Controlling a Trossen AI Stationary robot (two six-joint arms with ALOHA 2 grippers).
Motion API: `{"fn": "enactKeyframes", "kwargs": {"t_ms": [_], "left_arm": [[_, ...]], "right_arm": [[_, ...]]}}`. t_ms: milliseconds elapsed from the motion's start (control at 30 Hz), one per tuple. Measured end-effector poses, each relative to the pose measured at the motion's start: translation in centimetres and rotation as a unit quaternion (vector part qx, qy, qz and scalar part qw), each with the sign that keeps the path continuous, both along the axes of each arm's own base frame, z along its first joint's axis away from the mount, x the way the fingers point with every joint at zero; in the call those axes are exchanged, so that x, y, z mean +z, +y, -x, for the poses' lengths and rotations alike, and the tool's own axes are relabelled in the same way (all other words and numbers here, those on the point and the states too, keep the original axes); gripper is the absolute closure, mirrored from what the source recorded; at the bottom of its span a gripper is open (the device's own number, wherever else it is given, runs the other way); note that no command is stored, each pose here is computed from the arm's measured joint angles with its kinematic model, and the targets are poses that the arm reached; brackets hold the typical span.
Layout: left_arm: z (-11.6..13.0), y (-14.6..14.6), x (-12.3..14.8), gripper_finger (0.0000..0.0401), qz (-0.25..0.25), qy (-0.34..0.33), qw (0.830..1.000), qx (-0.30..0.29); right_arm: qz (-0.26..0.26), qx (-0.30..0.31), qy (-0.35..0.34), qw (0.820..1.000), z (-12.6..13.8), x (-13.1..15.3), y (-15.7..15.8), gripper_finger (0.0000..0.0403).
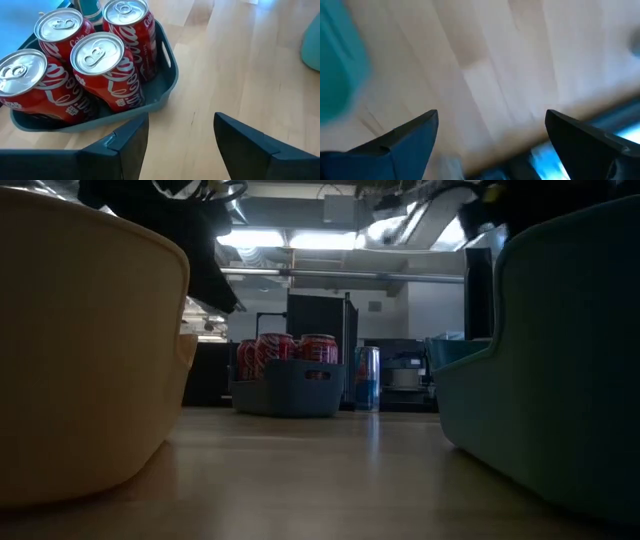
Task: Sort soda cans
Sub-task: Put the blue soda can into the green bin
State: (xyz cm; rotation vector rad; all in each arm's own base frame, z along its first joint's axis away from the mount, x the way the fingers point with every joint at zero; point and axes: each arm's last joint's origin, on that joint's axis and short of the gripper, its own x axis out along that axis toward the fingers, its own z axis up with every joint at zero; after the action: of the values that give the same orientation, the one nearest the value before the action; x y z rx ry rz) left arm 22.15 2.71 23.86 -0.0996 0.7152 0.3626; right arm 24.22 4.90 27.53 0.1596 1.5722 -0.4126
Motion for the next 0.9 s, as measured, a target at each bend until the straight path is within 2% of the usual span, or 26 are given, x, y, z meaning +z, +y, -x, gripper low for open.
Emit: {"fn": "enactKeyframes", "kwargs": {"t_ms": [100, 200, 433, 567, 633, 767, 900], "left_arm": [[0.0, 0.0, 0.0, 0.0187, 0.001, 0.001, 1.0, 0.001], [0.1, 0.0, -0.1, 0.0187, 0.004, 0.004, 1.0, 0.003], [0.1, 0.0, 0.0, 0.0187, 0.004, 0.003, 1.0, 0.003], [0.1, 0.0, 0.0, 0.0187, 0.0, 0.004, 1.0, -0.001], [0.1, 0.0, 0.0, 0.0187, 0.0, 0.004, 1.0, -0.001], [0.1, 0.0, 0.0, 0.0187, 0.0, 0.004, 1.0, -0.001], [0.1, 0.0, 0.0, 0.0187, 0.0, 0.004, 1.0, -0.001]], "right_arm": [[-0.005, 0.024, 0.051, 0.998, 1.5, 0.8, 0.4, 0.0038], [-0.035, 0.048, 0.047, 0.997, 2.4, 1.6, 1.1, 0.0038], [-0.064, -0.008, -0.036, 0.997, 6.2, 4.7, 1.7, 0.0038], [-0.091, -0.002, -0.081, 0.992, 9.0, 6.4, 1.9, 0.0038], [-0.112, -0.02, -0.097, 0.989, 10.1, 6.9, 2.0, 0.0038], [-0.127, -0.047, -0.115, 0.984, 11.2, 7.5, 2.1, 0.0038], [-0.13, -0.092, -0.138, 0.978, 11.0, 7.6, 2.1, 0.0038]]}}
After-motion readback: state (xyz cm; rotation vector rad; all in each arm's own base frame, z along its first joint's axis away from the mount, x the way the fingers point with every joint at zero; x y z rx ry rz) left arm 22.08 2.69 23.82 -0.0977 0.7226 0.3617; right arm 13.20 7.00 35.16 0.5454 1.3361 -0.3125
